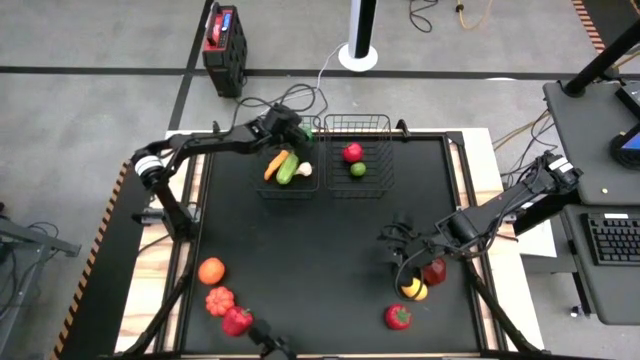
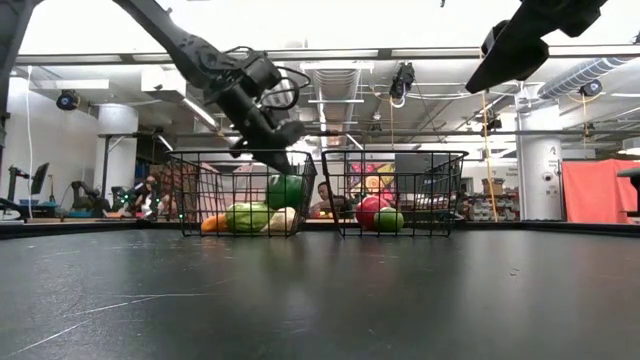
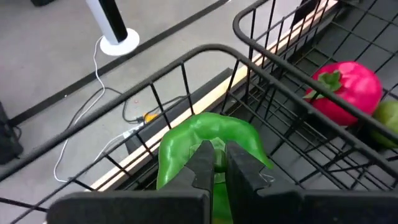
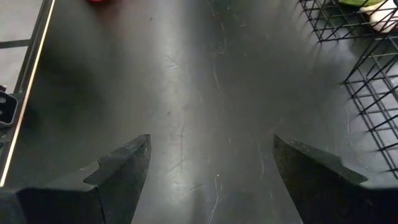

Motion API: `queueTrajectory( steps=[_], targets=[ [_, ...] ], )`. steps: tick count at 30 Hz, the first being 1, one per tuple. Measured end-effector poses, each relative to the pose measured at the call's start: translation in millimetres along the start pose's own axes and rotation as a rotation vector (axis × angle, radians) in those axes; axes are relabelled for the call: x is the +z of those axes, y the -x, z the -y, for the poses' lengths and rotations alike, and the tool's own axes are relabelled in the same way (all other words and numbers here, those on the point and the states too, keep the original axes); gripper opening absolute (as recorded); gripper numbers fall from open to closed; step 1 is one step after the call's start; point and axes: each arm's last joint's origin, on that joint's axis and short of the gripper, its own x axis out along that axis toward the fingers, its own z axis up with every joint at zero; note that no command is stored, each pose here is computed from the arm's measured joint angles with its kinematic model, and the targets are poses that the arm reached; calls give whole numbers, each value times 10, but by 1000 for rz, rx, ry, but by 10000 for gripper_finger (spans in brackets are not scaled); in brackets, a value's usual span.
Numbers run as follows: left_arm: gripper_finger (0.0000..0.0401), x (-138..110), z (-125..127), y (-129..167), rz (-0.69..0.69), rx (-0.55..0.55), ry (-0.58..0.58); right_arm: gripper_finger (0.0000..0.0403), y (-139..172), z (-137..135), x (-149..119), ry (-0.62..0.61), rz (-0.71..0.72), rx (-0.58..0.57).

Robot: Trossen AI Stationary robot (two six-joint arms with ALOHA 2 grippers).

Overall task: Sort produce into baskets
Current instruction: Put the green bell pepper into the left wire basket, then put the lemon into the right wire basket

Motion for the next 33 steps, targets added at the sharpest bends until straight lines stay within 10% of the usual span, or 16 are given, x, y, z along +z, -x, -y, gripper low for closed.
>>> queueTrajectory(
  steps=[25, 33],
  targets=[
    [54, -97, 18, -164, -27, 3, 4, 327, 0, -8, 17, 0, 18, 5],
    [68, 66, 94, 325, -14, -29, -29, 327, 8, -9, 26, -36, 16, 5]
  ],
)
